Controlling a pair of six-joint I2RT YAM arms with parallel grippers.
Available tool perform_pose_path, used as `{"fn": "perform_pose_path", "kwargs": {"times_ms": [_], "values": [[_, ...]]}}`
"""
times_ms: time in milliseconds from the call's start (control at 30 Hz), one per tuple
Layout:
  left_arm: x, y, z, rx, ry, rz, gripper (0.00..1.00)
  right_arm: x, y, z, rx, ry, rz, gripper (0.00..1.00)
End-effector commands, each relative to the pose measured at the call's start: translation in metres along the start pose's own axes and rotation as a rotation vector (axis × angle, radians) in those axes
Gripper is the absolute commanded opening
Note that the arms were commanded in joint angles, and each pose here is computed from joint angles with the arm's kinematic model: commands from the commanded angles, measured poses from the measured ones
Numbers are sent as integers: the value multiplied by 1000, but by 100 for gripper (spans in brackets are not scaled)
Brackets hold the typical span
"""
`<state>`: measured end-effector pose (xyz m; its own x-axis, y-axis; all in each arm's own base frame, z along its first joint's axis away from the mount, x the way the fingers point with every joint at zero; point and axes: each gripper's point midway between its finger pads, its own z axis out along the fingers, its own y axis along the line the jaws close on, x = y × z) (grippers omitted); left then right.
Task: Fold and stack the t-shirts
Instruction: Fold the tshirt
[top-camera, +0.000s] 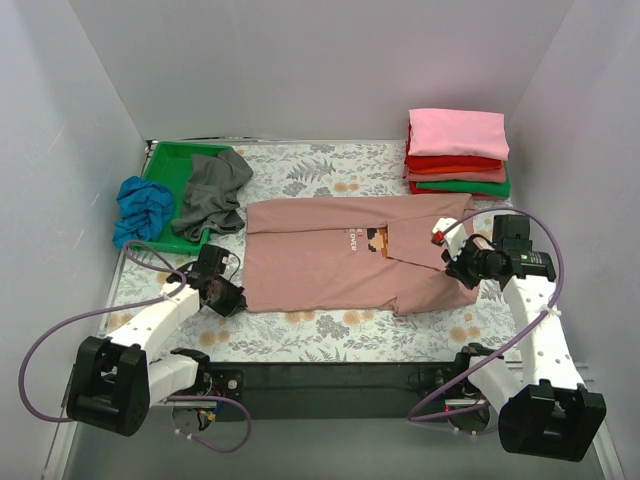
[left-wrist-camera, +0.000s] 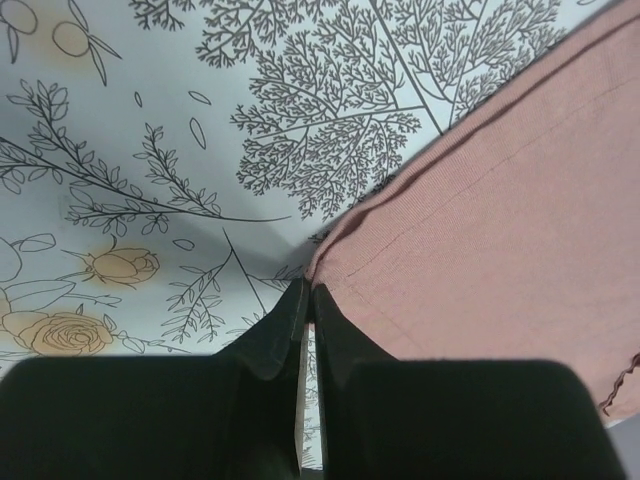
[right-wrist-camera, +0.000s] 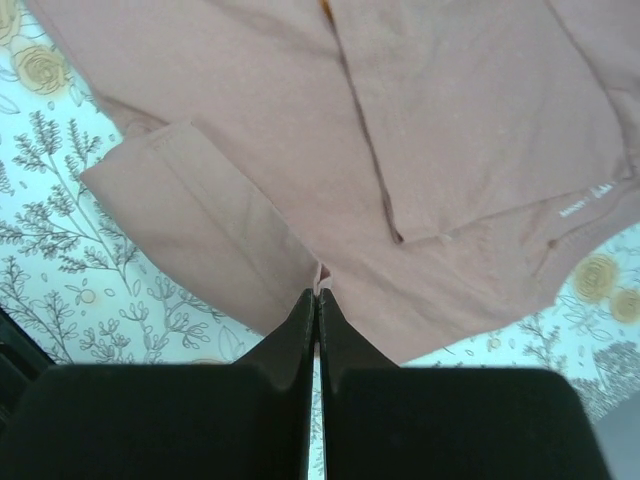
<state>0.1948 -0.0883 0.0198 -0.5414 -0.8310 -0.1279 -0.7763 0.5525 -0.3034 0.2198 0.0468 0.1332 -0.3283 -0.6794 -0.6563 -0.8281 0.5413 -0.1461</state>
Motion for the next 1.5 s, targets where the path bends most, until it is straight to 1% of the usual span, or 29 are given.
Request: {"fn": "perform_pose_path", "kwargs": {"times_ms": [0, 167, 267, 333, 367, 400, 433, 467, 500, 533, 567, 600, 667, 700, 800, 900, 1000, 1033, 1067, 1100, 1133, 1167, 1200, 1267, 1300, 1333, 1400, 1467], "values": [[-12, 0, -5, 29, -65, 1, 0, -20, -26, -20, 84, -41, -59, 1], [-16, -5, -7, 48, -65, -2, 0, -35, -39, -23, 86, -73, -65, 1], [-15, -9, -6, 52, -46, 8, 0, -45, -41, -22, 58, -105, -80, 1], [-13, -9, -5, 51, -33, 14, 0, -60, -34, -24, 9, -171, -108, 1], [-13, -9, -4, 51, -32, 17, 0, -60, -17, -27, -60, -180, -158, 1], [-12, -8, -3, 48, -27, 21, 0, -72, 4, -32, -152, -250, -189, 1], [-11, -8, -3, 50, -25, 24, 0, -79, 21, -38, -213, -275, -238, 1], [-11, -8, -2, 53, -23, 30, 0, -71, 50, -44, -317, -259, -236, 1], [-10, -7, -2, 53, -20, 33, 0, -67, 53, -45, -305, -246, -304, 1], [-9, -7, -2, 54, -17, 38, 0, -59, 58, -44, -305, -215, -338, 1], [-9, -6, -2, 55, -18, 39, 0, -40, 76, -38, -324, -178, -392, 1], [-9, -5, -1, 54, -17, 47, 0, -22, 75, -35, -308, -108, -472, 1], [-9, -5, -1, 54, -17, 55, 0, 9, 84, -26, -322, -28, -484, 1], [-5, -7, -3, 67, 8, 65, 0, 23, 80, -25, -317, 37, -488, 1], [-5, -9, -5, 71, 10, 77, 0, 46, 78, -22, -337, 142, -449, 1], [-5, -11, -7, 78, 13, 83, 0, 54, 79, -24, -327, 171, -465, 1], [-4, -13, -8, 91, 17, 87, 0, 56, 80, -23, -309, 163, -507, 1], [-4, -14, -8, 93, 16, 89, 0, 57, 80, -21, -310, 164, -503, 4], [-4, -14, -8, 93, 17, 93, 0, 58, 78, -20, -309, 175, -464, 16], [-3, -13, -8, 91, 20, 95, 0, 55, 76, -20, -302, 172, -438, 35], [-3, -12, -8, 84, 23, 101, 0, 48, 72, -20, -293, 160, -415, 38], [-3, -13, -8, 86, 24, 102, 0, 39, 67, -14, -278, 134, -326, 41], [-3, -13, -8, 85, 24, 104, 0, 32, 60, -11, -258, 117, -281, 48], [-3, -12, -9, 86, 22, 107, 0, 12, 39, 1, -219, 71, -194, 52], [-3, -11, -9, 85, 21, 107, 0, 8, 36, 4, -209, 72, -79, 53], [-4, -12, -10, 88, 17, 107, 0, 3, 31, 9, -210, 63, -39, 53], [-3, -10, -10, 89, 19, 107, 0, -3, 27, 23, -265, 56, 75, 54], [-2, -10, -10, 94, 22, 107, 0, 3, 28, 36, -319, 79, 132, 55]]}}
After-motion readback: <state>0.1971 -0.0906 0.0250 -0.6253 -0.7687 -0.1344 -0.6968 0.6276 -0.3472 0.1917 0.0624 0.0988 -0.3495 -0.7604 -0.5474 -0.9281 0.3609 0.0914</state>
